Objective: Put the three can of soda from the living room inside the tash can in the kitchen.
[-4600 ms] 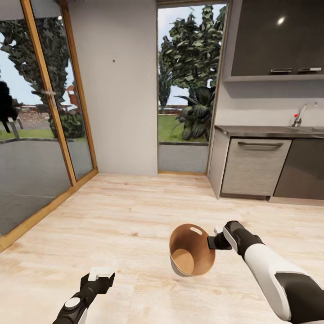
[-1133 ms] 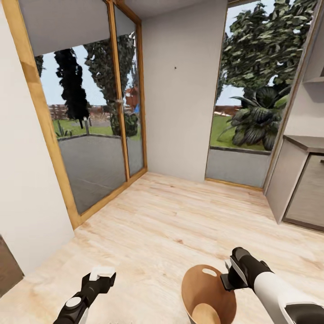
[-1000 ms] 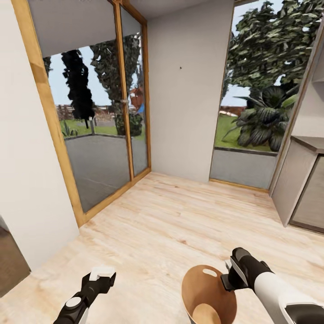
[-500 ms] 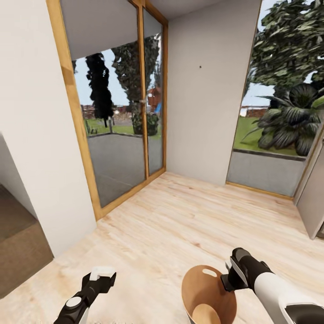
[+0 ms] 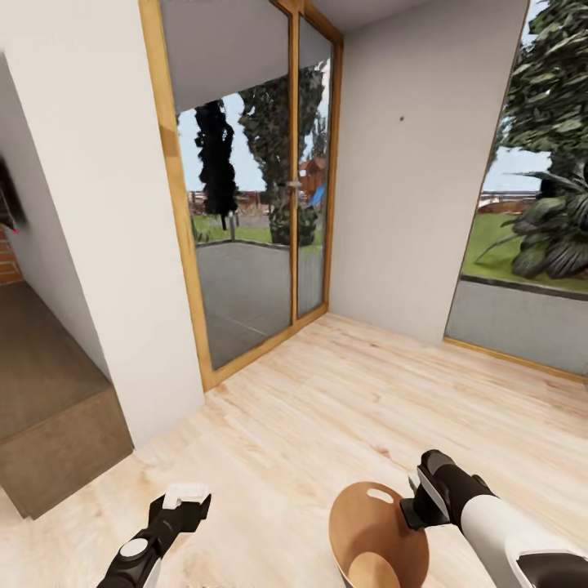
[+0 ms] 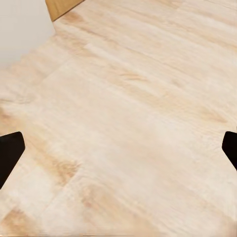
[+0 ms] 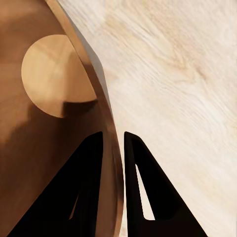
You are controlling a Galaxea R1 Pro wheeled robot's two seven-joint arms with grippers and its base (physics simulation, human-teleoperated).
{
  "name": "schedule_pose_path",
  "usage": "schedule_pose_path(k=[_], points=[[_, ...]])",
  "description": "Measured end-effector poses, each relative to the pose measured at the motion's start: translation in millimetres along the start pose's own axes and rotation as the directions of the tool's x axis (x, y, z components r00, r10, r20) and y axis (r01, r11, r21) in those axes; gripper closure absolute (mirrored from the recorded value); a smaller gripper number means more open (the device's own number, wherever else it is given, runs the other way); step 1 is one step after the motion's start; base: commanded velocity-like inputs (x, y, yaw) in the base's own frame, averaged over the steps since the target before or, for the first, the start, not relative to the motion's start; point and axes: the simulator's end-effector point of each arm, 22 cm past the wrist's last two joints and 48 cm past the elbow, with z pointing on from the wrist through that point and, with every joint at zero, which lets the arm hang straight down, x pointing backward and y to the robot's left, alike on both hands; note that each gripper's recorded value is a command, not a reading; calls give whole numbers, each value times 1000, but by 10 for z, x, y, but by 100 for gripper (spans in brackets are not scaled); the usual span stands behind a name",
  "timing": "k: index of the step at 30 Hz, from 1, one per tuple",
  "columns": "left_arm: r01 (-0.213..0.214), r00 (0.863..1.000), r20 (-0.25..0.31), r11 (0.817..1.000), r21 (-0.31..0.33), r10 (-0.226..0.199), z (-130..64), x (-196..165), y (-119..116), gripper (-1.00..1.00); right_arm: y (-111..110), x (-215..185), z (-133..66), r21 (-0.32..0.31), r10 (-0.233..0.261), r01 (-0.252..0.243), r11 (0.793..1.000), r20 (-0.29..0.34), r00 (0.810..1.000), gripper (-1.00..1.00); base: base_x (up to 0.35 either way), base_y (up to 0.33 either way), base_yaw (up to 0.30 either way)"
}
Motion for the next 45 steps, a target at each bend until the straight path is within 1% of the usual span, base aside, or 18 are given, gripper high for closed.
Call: schedule_pose_path(k=[20, 45], points=[[1, 1000, 6, 1000, 1, -1, -3, -28, -6, -100, 2, 3, 2, -1, 0, 0, 1000, 0, 1000, 100, 0, 0, 246], [1, 1000, 8, 1000, -1, -1, -217, -544, 17, -100, -6, -147, -507, -4, -2, 2, 1000, -2, 1000, 100, 0, 0, 246]])
